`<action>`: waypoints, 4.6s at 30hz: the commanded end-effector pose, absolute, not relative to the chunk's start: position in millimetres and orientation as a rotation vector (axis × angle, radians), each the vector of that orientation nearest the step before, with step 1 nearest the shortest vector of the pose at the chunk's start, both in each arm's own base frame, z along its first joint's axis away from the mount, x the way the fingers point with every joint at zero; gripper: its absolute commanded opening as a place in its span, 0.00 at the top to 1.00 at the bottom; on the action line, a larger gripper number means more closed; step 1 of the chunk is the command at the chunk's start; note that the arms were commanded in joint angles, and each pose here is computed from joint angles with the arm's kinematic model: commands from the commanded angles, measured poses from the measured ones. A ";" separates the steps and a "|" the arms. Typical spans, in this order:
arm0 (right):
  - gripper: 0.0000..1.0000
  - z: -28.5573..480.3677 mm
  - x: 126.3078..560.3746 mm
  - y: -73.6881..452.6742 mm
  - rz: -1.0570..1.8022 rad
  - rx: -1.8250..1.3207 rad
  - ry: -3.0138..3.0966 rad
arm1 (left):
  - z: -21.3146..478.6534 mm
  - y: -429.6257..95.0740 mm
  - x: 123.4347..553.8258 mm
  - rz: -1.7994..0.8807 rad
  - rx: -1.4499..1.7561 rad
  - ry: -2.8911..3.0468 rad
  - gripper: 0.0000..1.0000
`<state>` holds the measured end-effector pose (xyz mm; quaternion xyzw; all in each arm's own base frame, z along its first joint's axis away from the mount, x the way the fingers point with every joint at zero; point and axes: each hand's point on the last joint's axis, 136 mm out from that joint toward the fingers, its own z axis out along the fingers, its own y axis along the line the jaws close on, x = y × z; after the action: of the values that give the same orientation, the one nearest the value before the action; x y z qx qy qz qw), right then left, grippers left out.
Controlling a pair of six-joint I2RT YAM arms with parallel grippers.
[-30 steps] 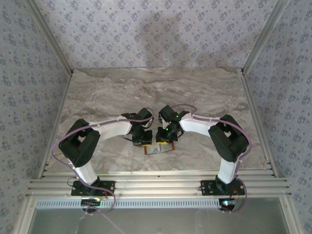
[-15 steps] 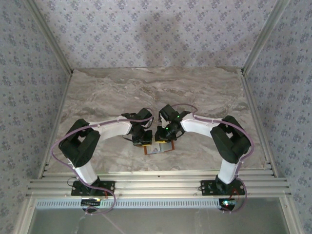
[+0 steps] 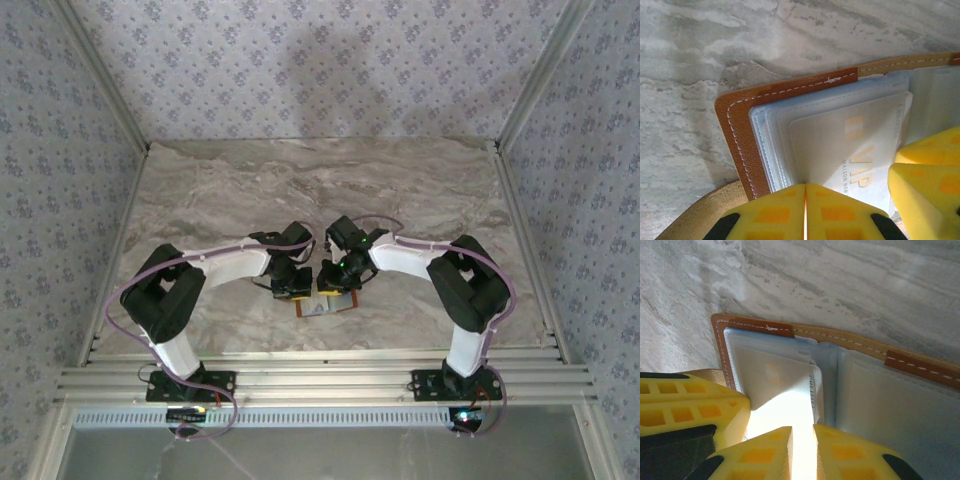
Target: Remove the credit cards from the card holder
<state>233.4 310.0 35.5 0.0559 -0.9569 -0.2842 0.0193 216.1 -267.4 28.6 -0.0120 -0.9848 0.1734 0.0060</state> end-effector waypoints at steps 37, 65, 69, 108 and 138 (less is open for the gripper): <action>0.80 36.8 233.0 284.8 -0.785 0.128 -3.011 | 24.3 -258.9 209.6 0.456 -0.062 -3.079 0.89; 0.85 18.8 230.9 290.9 -0.946 0.057 -2.915 | 24.3 -259.0 209.9 0.451 -0.065 -3.077 0.89; 0.87 21.2 233.7 281.5 -0.929 0.034 -2.933 | 24.2 -259.8 209.8 0.452 -0.069 -3.075 0.90; 1.00 118.4 261.0 248.2 -1.064 0.589 -3.107 | 30.4 -259.4 211.4 0.452 -0.097 -3.087 0.89; 1.00 153.2 338.2 209.7 -0.249 2.221 -2.558 | 49.8 -264.0 218.0 0.476 -0.149 -3.112 0.89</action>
<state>335.0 215.2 150.8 0.6078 -0.7745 -0.0906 -0.1503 216.4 -263.7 37.2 -0.0371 -0.9876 0.1525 0.0058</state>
